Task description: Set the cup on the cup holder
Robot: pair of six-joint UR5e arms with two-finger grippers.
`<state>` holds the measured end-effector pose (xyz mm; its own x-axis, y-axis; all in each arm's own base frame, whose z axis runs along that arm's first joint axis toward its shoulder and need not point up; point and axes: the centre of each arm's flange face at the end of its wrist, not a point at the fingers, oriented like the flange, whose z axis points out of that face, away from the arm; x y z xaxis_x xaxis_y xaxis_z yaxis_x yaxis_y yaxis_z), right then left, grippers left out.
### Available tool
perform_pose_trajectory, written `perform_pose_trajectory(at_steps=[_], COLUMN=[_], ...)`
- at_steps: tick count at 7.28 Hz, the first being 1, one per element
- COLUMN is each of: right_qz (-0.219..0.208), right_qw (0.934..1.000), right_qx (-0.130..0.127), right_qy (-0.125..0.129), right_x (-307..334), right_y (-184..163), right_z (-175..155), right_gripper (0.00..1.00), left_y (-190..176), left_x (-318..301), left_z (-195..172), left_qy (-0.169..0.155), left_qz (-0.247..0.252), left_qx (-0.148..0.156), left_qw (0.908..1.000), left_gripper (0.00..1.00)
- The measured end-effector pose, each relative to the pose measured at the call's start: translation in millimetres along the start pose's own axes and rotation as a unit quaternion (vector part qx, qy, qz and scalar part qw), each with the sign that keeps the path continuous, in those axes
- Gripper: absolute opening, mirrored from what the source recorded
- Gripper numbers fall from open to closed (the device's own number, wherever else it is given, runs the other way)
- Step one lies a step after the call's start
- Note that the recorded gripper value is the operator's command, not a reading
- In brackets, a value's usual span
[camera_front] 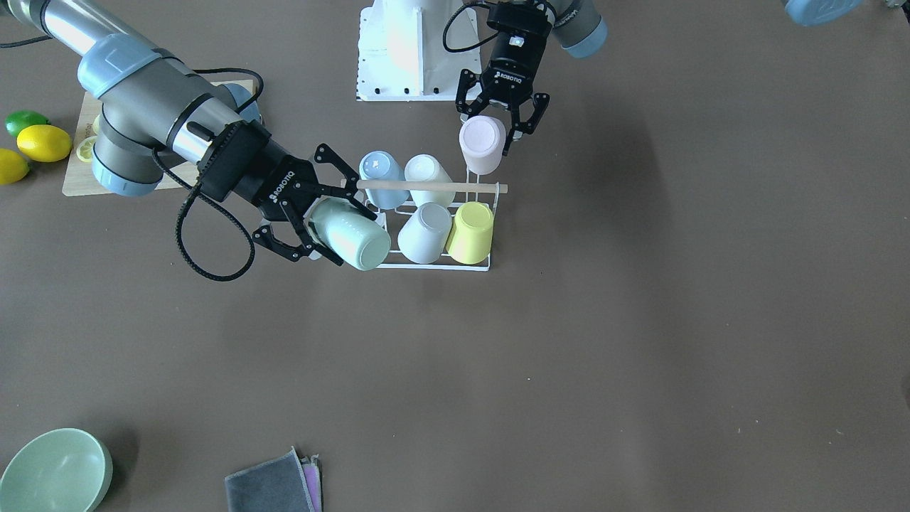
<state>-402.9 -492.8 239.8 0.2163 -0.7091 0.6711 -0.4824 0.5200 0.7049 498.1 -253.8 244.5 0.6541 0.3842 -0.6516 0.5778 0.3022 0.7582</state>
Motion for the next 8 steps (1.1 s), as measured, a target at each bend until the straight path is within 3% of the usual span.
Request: perform_pose_trajectory(at_steps=[2, 5, 6, 7, 8], right_qz=[0.003, 0.000, -0.001, -0.001, 0.000], right_qw=[0.9983, 0.9939, 0.9931, 0.9922, 0.9911], right_qx=[0.053, 0.091, 0.095, 0.101, 0.107], right_qy=[-0.023, -0.064, -0.068, -0.073, -0.079], right_x=[-28, -29, -28, -27, -26], right_y=[20, 45, 47, 48, 49], right_z=[4, 3, 4, 3, 1], right_gripper=[0.00, 0.00, 0.00, 0.00, 0.00], left_y=[7, 15, 15, 16, 15], left_x=[0, 5, 6, 6, 6], left_z=[3, 9, 10, 10, 10], left_qy=[-0.005, -0.014, -0.014, -0.014, -0.014], left_qz=[-0.006, -0.007, -0.007, -0.007, -0.010], left_qx=[-0.005, -0.015, -0.016, -0.016, -0.015], left_qw=[1.0000, 0.9998, 0.9998, 0.9998, 0.9997], left_gripper=[0.46, 0.46, 0.56, 0.99, 0.98])
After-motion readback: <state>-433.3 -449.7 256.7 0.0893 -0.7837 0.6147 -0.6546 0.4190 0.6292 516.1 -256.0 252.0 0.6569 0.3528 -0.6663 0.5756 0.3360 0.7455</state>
